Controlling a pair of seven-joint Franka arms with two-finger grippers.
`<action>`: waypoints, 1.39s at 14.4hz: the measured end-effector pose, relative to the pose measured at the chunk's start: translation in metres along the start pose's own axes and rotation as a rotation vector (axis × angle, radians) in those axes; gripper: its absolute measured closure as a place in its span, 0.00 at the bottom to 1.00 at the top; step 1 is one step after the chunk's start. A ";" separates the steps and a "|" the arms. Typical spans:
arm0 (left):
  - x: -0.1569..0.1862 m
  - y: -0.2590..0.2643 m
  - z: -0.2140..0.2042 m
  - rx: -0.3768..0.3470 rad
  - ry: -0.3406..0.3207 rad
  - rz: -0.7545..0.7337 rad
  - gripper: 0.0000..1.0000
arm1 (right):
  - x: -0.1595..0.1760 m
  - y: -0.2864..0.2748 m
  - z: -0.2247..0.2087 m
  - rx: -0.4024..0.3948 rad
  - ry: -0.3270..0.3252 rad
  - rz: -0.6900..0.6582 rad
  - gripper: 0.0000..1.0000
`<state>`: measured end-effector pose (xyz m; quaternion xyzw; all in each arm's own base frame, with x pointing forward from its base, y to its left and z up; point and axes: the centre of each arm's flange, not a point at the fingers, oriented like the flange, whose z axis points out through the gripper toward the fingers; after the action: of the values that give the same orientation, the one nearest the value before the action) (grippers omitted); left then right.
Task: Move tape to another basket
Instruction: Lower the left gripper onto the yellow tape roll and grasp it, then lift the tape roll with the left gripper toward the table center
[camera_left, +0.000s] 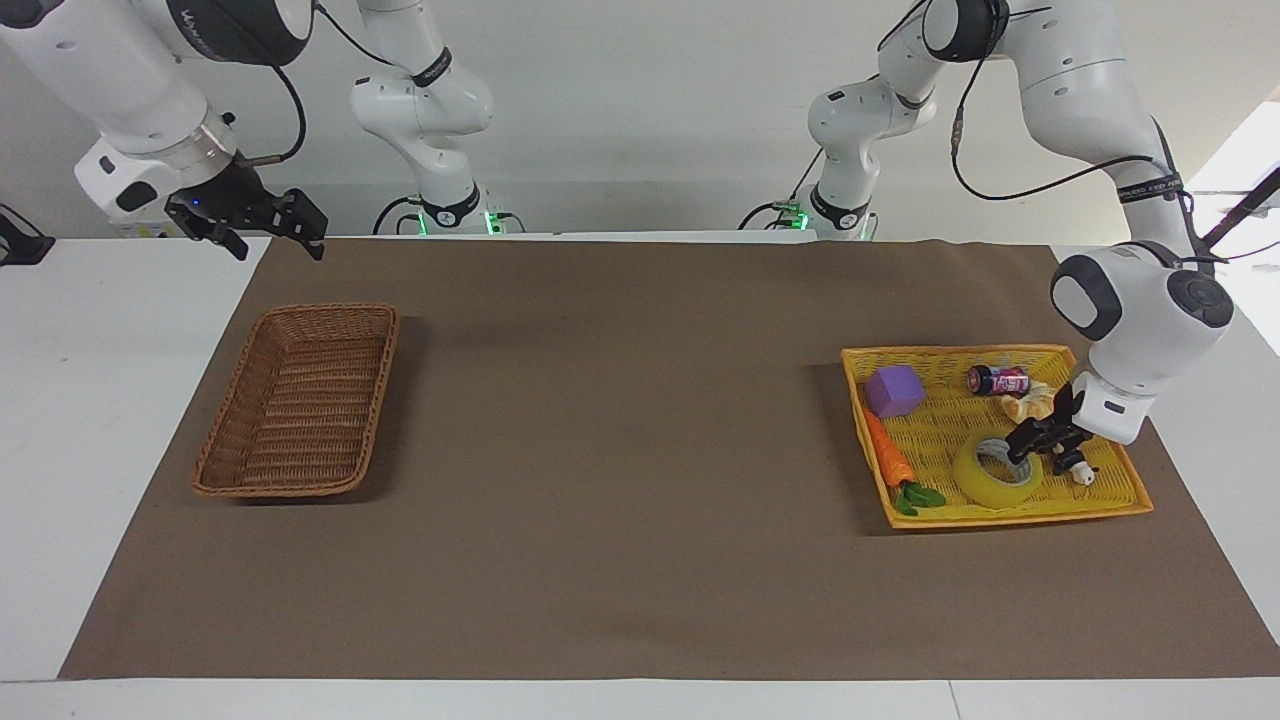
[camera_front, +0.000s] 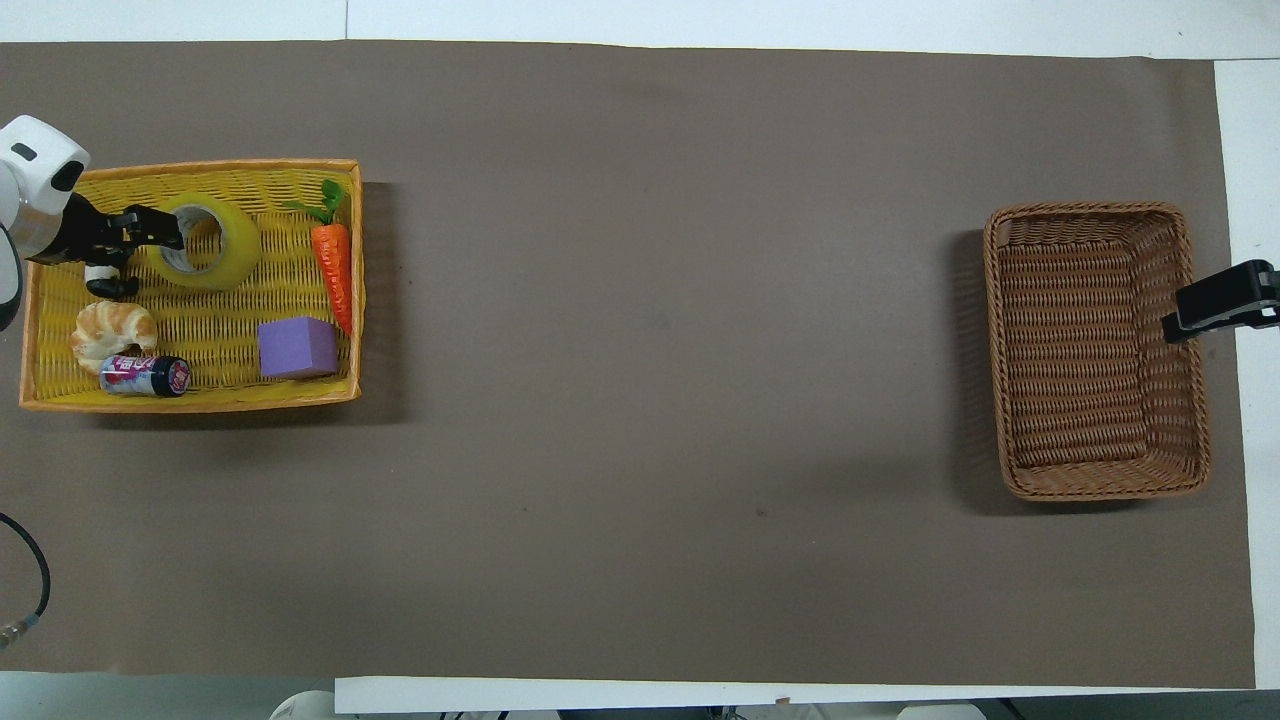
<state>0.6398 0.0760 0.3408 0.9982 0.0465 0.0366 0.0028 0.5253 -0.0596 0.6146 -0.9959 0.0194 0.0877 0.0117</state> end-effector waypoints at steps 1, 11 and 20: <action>0.000 0.000 0.001 -0.001 0.002 0.001 0.04 | 0.000 0.000 0.000 0.000 0.000 0.000 0.00; -0.001 0.009 0.037 -0.009 0.002 0.015 0.66 | 0.000 0.000 0.000 0.000 0.000 0.000 0.00; 0.029 0.044 -0.032 -0.090 -0.044 -0.071 0.78 | 0.000 0.000 0.000 0.000 0.000 0.000 0.00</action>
<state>0.6700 0.0349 0.3752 0.9954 0.0800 0.0164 0.0501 0.5253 -0.0596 0.6147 -0.9959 0.0194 0.0877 0.0117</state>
